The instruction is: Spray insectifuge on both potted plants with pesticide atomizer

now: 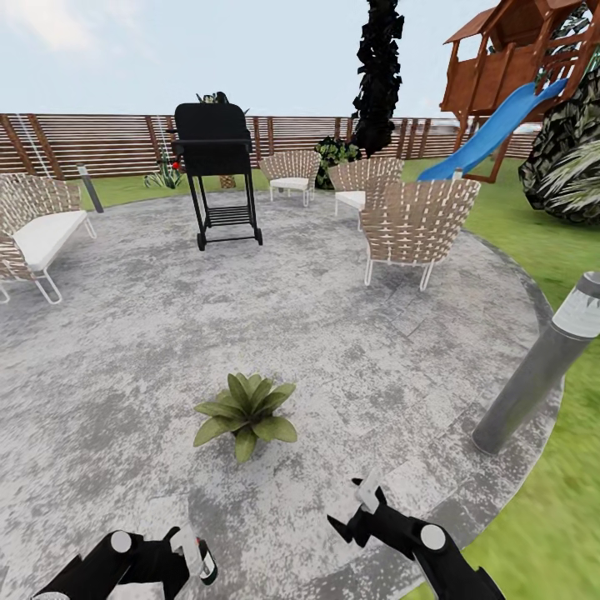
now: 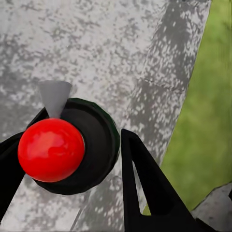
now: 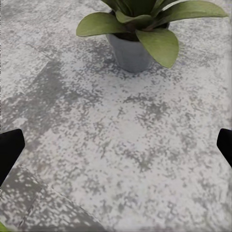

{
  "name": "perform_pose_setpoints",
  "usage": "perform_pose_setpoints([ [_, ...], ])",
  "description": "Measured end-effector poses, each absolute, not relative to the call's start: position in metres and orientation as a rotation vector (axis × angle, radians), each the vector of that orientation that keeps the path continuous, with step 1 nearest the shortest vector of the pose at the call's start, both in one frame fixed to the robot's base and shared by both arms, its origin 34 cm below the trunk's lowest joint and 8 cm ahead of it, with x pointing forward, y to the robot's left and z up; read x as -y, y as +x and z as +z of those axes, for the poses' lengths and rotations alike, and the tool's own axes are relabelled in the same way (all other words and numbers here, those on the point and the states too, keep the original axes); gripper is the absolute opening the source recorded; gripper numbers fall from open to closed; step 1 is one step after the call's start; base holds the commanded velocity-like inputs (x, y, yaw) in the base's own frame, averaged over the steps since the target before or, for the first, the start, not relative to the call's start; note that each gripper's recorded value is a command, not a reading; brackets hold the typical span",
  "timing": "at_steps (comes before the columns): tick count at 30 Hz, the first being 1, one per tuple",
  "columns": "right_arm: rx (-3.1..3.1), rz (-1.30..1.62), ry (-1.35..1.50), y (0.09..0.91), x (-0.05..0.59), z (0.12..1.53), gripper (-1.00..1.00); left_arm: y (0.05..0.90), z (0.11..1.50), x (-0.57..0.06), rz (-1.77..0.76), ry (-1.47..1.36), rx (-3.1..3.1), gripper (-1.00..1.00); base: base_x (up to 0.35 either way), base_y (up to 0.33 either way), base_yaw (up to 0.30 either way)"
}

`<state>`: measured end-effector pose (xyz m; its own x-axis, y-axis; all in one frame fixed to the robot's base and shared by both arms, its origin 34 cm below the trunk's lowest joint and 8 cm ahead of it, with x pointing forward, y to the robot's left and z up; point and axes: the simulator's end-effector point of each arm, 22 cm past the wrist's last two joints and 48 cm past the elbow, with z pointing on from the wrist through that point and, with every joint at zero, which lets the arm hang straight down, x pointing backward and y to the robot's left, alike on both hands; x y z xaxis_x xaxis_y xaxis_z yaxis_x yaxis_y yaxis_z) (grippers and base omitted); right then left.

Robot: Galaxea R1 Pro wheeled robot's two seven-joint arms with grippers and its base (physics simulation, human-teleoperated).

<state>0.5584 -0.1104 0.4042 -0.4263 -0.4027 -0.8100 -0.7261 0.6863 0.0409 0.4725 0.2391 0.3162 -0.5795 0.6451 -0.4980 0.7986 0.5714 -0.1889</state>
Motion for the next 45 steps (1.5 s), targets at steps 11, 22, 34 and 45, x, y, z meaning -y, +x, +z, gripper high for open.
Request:
perform_pose_setpoints([
  [11,-2.055,0.494,-0.924,0.555,0.1,0.404,1.0,0.489,0.329,-0.194,-0.642,1.285,-2.38,-1.0,0.0,0.0,0.0],
  [22,-2.003,0.628,-1.21,0.556,0.071,0.42,1.0,0.508,0.346,-0.171,-0.567,1.83,-2.246,-1.0,0.0,0.0,0.0],
  [34,-1.971,0.722,-1.277,0.552,0.057,0.433,-1.0,0.5,0.356,-0.127,-0.601,2.063,-2.124,-1.0,0.0,0.0,0.0],
  [45,-1.935,0.775,-1.368,0.54,0.043,0.436,-1.0,0.508,0.367,-0.097,-0.605,2.068,-2.055,-1.0,0.0,0.0,0.0],
])
